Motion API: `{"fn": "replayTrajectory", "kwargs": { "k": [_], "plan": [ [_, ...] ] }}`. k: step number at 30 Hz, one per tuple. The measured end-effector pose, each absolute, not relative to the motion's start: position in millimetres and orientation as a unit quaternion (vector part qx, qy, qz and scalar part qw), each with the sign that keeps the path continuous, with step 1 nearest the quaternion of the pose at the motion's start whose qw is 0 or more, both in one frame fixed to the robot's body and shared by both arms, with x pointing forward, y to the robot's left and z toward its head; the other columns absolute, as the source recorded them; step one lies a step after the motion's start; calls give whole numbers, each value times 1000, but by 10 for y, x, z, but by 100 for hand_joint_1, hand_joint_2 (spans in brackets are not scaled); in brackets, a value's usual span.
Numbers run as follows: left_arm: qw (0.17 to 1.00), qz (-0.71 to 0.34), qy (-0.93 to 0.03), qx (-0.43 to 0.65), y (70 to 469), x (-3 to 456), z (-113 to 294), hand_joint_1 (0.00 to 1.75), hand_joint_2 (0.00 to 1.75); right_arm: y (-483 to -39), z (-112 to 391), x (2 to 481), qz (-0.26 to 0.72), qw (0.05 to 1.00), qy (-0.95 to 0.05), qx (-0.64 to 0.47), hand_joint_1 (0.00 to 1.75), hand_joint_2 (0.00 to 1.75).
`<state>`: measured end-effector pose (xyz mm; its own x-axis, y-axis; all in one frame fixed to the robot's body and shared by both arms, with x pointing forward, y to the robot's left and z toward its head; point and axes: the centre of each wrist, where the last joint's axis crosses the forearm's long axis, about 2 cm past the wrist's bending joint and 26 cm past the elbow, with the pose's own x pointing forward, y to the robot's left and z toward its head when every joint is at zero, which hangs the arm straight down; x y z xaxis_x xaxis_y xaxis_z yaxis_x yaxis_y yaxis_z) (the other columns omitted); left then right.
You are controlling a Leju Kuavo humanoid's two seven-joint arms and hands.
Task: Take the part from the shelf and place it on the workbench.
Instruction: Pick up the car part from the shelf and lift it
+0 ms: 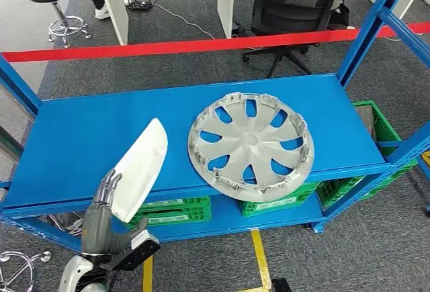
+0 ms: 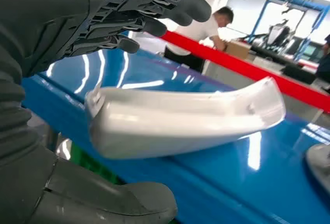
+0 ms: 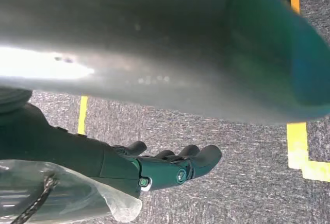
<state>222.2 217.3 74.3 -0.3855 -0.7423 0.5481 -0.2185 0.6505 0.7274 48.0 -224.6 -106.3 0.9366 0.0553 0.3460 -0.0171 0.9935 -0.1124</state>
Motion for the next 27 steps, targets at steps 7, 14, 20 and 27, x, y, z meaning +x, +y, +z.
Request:
{"fn": "replayTrajectory", "kwargs": {
  "k": [7,14,20,27],
  "plan": [
    [480,-293,-767,308,2200,2236,630,0,175,-2245,-1062,487,21,982,-178,-53,0,0],
    [491,-302,-758,306,2207,2252,554,10,175,-2245,-1062,488,27,982,-179,-52,0,0],
    [490,-309,-748,323,2260,2334,535,172,175,-2242,-1062,492,30,982,-181,-46,0,0],
    [466,-319,-744,357,2362,2449,577,175,175,-2241,-1061,500,30,982,-182,-44,0,0]
  ]
}}
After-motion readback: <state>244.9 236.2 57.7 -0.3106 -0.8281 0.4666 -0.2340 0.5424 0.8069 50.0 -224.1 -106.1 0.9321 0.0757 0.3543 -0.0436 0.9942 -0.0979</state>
